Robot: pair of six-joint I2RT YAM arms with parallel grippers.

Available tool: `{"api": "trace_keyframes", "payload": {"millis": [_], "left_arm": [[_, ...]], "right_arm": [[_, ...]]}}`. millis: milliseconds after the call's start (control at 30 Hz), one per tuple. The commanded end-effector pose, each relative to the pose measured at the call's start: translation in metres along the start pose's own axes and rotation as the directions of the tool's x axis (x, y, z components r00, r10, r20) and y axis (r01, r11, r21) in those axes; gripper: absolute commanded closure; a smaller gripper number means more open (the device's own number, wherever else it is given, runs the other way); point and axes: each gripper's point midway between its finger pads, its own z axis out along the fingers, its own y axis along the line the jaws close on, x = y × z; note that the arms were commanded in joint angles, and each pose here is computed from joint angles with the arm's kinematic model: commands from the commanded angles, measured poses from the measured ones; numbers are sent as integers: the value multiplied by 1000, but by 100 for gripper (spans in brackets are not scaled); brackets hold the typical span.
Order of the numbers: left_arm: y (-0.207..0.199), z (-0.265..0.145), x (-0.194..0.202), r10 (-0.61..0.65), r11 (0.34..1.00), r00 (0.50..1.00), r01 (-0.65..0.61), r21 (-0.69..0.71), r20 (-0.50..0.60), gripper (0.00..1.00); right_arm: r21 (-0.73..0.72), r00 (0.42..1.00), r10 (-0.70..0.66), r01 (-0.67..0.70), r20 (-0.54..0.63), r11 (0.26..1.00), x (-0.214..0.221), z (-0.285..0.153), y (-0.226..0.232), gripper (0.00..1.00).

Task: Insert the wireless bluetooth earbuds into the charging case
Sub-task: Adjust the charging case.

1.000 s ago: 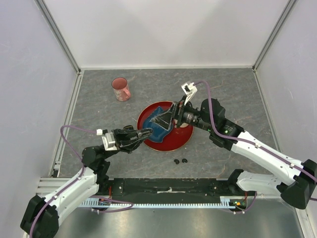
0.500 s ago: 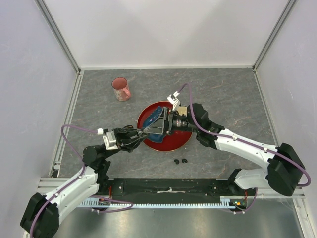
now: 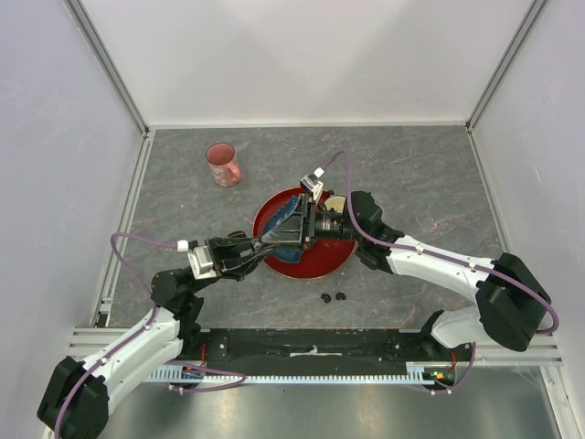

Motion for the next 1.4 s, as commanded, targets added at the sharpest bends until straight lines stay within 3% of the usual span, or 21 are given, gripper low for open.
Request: {"api": "trace_keyframes", "payload": {"millis": [0,100,167,200,267,367,500,667,767,967,1367], "left_arm": [[2,4,-9,72,997,997,-72,12,21,98],[3,4,-7,71,997,997,-71,8,15,98],[4,4,-8,73,997,997,-73,4,17,98],[4,4,-7,72,997,997,-72,2,16,98],[5,4,-7,73,997,997,-73,-4,16,98],[5,4,-8,75,997,997,-75,-7,17,98],[7,5,-7,54,998,998,-54,-17,15,97],[8,5,-8,37,999,999,-37,-25,20,88],[8,5,-9,31,999,999,-30,-27,27,80],[9,6,-10,18,999,999,-17,-30,32,74],[9,8,-6,-2,1000,1000,3,-27,23,69]], "right_arm": [[-103,999,-14,10,-34,995,5,-3,27,44],[-102,999,-12,9,-32,995,5,-4,27,53],[-103,999,-11,6,-42,995,7,-4,28,50],[-103,999,-9,5,-43,995,7,-4,28,44],[-100,999,-9,5,-44,995,7,-5,28,43],[-88,999,-6,2,-46,996,8,-5,27,54],[-94,999,-8,3,-47,996,8,-6,28,81],[-127,999,-3,-2,-41,992,8,-6,33,95],[-155,999,15,-21,-40,988,8,-7,35,98],[-169,998,40,-47,-42,985,8,-7,33,100],[-191,998,50,-56,-36,980,8,-7,34,100]]}}
